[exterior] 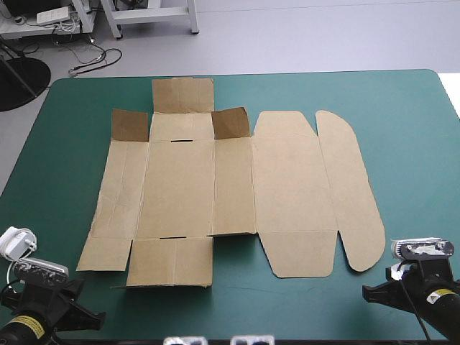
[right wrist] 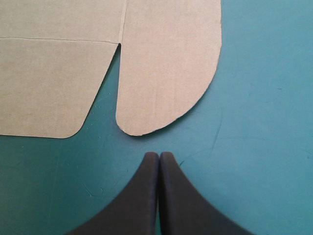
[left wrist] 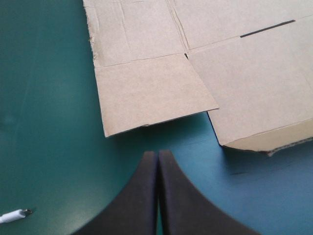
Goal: Fold the box
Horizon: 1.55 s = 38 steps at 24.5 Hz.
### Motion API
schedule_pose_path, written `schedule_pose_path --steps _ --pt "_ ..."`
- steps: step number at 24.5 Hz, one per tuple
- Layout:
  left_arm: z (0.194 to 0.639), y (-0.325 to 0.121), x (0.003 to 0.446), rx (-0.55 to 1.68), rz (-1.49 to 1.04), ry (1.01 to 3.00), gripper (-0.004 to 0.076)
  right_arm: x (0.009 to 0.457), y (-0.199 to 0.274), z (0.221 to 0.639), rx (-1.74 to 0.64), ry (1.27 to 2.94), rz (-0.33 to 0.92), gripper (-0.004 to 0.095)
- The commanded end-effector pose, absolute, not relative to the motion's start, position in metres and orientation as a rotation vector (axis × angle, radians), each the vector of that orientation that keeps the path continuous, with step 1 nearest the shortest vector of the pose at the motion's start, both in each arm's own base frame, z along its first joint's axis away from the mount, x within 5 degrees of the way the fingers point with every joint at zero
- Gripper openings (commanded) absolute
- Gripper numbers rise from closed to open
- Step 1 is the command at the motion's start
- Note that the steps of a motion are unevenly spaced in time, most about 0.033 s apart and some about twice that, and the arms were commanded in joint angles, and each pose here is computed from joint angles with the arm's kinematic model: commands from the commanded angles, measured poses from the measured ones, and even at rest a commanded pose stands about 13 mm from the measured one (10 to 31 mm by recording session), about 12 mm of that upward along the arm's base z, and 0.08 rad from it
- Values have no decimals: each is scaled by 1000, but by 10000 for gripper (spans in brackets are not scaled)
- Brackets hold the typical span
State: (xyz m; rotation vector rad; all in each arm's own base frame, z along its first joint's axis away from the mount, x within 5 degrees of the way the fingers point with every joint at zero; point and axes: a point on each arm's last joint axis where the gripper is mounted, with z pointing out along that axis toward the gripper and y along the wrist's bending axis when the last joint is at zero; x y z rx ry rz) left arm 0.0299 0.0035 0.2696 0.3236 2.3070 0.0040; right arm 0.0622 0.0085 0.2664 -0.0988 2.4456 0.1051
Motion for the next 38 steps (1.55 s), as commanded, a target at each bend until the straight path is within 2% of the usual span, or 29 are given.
schedule_pose_path --steps 1,9,16,21,27,31,38 --pt "280 2 34 321 -2 2241 -10 67 8 277 -89 2374 100 -20" --pt "284 2 35 322 5 2243 -10 67 8 278 -88 2368 98 -20" --pt "347 -3 48 321 -11 2160 -10 67 8 278 -88 2367 97 -20" --pt "414 -14 81 421 44 2054 -10 67 8 278 -87 2365 97 -20" --pt "421 -32 138 443 95 2073 -10 67 8 278 -87 2365 97 -20" --pt "423 -31 181 323 257 2060 -8 67 8 278 -87 2365 97 -20" --pt "438 -2 217 121 360 2091 15 67 8 278 -87 2365 97 -20"
